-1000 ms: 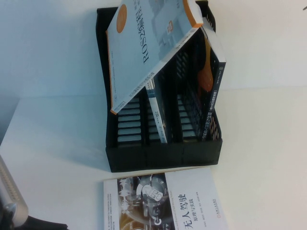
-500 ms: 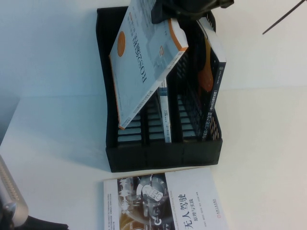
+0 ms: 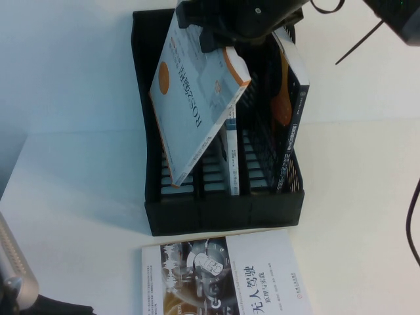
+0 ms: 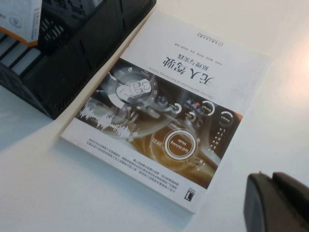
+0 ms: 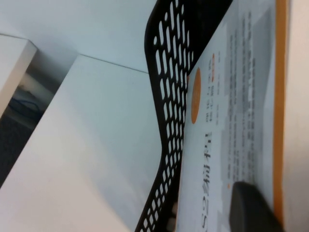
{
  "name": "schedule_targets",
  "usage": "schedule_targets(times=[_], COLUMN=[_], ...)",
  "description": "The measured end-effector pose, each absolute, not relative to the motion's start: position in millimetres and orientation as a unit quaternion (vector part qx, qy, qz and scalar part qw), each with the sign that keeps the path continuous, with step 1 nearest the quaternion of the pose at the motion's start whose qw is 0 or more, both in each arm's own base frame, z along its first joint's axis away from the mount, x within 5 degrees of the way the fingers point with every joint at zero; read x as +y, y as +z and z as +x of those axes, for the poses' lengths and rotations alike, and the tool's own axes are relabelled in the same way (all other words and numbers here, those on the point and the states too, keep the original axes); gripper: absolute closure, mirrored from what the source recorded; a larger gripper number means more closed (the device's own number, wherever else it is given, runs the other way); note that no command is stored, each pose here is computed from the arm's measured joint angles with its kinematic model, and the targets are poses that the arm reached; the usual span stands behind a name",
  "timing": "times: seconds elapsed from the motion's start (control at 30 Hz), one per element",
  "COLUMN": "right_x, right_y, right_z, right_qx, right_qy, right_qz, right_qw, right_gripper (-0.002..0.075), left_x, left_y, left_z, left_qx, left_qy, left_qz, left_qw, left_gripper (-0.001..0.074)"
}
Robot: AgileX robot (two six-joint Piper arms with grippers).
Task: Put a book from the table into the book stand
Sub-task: Place the book on the book shelf
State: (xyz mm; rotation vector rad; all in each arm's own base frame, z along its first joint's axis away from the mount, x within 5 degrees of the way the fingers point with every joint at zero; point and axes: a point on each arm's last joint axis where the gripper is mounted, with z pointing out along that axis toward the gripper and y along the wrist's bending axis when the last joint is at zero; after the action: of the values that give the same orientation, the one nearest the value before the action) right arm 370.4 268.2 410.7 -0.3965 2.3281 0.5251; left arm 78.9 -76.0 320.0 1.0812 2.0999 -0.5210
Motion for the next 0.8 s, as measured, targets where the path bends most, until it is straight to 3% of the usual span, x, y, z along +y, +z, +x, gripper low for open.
schedule_targets(times=[0.1, 0.27, 0.37, 0.7, 0.8], right_x=[267.7, 268.4, 269.2, 268.1, 265.0], right_y=[410.8, 413.7, 420.6, 426.9, 437.8], right_z=[370.9, 373.6, 375.1, 376.0, 372.8], right_qx=[0.900, 0.891, 0.877, 0.866, 0.855], right_qy=[0.199, 0.202, 0.214, 0.215, 0.220], right_qz=[-0.155, -0.154, -0.151, -0.149, -0.148], right_qw=[0.357, 0.377, 0.403, 0.426, 0.446], right_gripper=[0.0561, 0.0420, 0.0376, 0.0362, 0.0390], left_x=[-76.0, -76.0, -76.0, -76.0, -76.0], left_y=[320.1, 320.1, 320.1, 319.9, 319.9], left_z=[79.1, 79.1, 79.1, 78.8, 78.8], left_qx=[0.812, 0.812, 0.812, 0.812, 0.812], left_qy=[-0.201, -0.201, -0.201, -0.202, -0.202], left_qz=[0.418, 0.418, 0.418, 0.419, 0.419], left_qw=[0.354, 0.354, 0.354, 0.353, 0.353], left_gripper=[0.0738, 0.0738, 0.0738, 0.0738, 0.0738])
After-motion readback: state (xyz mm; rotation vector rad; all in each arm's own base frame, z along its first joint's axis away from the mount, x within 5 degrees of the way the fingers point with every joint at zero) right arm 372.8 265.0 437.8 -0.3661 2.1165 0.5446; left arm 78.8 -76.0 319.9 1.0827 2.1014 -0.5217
